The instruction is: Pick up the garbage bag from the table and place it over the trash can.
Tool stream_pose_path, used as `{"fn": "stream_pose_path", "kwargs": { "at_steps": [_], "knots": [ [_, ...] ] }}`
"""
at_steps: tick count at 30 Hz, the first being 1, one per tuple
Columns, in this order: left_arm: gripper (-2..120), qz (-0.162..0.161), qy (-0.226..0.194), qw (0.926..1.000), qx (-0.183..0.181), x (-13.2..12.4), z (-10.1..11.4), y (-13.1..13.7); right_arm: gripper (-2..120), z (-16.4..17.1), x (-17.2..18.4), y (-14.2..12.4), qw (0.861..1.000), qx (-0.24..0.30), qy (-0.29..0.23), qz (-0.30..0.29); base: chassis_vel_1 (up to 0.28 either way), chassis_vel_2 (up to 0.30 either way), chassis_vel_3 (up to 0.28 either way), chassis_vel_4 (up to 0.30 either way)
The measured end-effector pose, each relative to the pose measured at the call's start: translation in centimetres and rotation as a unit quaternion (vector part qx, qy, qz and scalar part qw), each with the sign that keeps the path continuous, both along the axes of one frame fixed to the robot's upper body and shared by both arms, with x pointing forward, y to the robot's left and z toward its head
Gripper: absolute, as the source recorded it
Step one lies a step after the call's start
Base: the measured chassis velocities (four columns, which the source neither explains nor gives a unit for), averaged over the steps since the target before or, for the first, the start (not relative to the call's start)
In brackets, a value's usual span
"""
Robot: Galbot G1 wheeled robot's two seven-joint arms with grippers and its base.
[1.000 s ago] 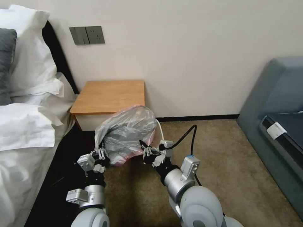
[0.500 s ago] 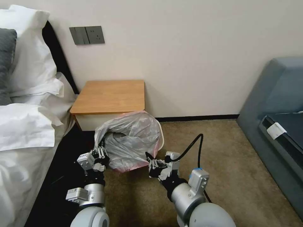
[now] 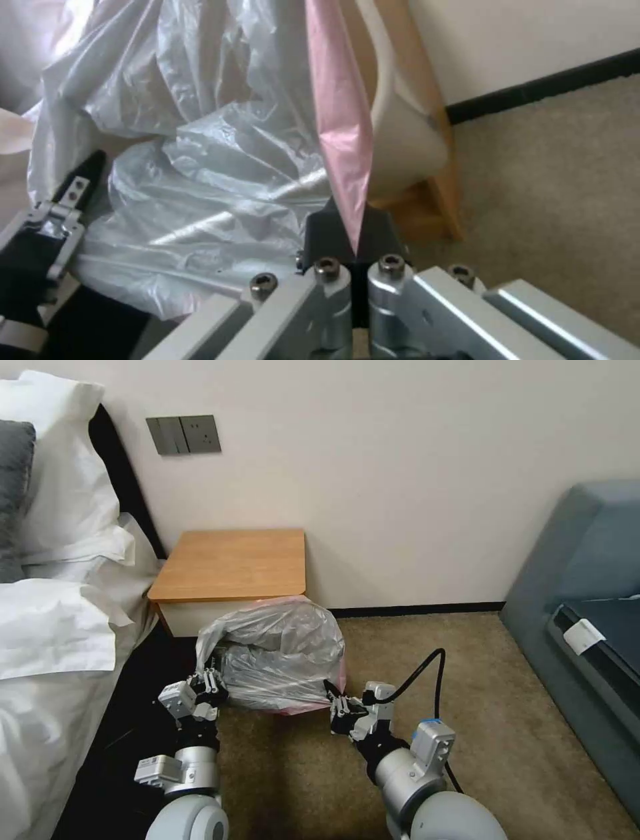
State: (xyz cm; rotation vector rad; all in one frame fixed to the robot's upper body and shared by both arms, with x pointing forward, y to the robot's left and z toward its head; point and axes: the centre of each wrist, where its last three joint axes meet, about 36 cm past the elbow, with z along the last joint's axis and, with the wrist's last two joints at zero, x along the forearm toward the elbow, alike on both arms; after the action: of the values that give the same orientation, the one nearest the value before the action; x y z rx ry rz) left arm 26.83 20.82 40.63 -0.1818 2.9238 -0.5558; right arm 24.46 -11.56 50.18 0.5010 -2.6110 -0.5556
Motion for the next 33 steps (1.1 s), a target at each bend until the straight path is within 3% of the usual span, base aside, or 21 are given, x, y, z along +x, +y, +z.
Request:
{"fn": "stream_pose_path", "kwargs": {
  "at_steps": [7, 10, 17, 19, 23, 27, 33],
  "knots": [
    [7, 0.002, -0.001, 1.0000, -0.001, 0.1, 0.1, 0.1, 6, -0.4, -0.4, -0.3, 1.000, -0.016, -0.014, 0.009, 0.000, 0.000, 0.000, 0.000],
    [7, 0.004, 0.002, 1.0000, -0.001, 0.3, -0.2, 0.3, 22, -0.1, -1.6, -1.0, 0.999, -0.030, -0.033, 0.021, 0.000, 0.000, 0.000, 0.000],
    [7, 0.005, 0.007, 1.0000, -0.001, 0.5, -0.6, 0.5, 45, 0.8, -3.4, -2.6, 0.996, -0.062, -0.051, 0.022, 0.000, 0.000, 0.000, 0.000],
    [7, 0.004, 0.007, 1.0000, -0.001, 0.5, -0.6, 0.5, 52, 0.9, -2.9, -3.1, 0.995, -0.070, -0.075, 0.015, 0.000, 0.000, 0.000, 0.000],
    [7, 0.000, 0.011, 0.9999, 0.001, 0.2, -0.7, 0.3, 70, 1.1, 0.8, -4.3, 0.976, -0.075, -0.199, 0.037, 0.000, 0.000, 0.000, 0.000],
    [7, -0.002, 0.012, 0.9999, 0.004, -0.1, -0.8, 0.2, 84, 1.6, 4.0, -4.7, 0.970, -0.060, -0.224, 0.075, 0.000, 0.000, 0.000, 0.000],
    [7, -0.002, 0.012, 0.9999, 0.005, -0.3, -0.7, 0.1, 99, 0.8, 6.8, -5.2, 0.967, -0.078, -0.219, 0.102, 0.000, 0.000, 0.000, 0.000]
  ]
}}
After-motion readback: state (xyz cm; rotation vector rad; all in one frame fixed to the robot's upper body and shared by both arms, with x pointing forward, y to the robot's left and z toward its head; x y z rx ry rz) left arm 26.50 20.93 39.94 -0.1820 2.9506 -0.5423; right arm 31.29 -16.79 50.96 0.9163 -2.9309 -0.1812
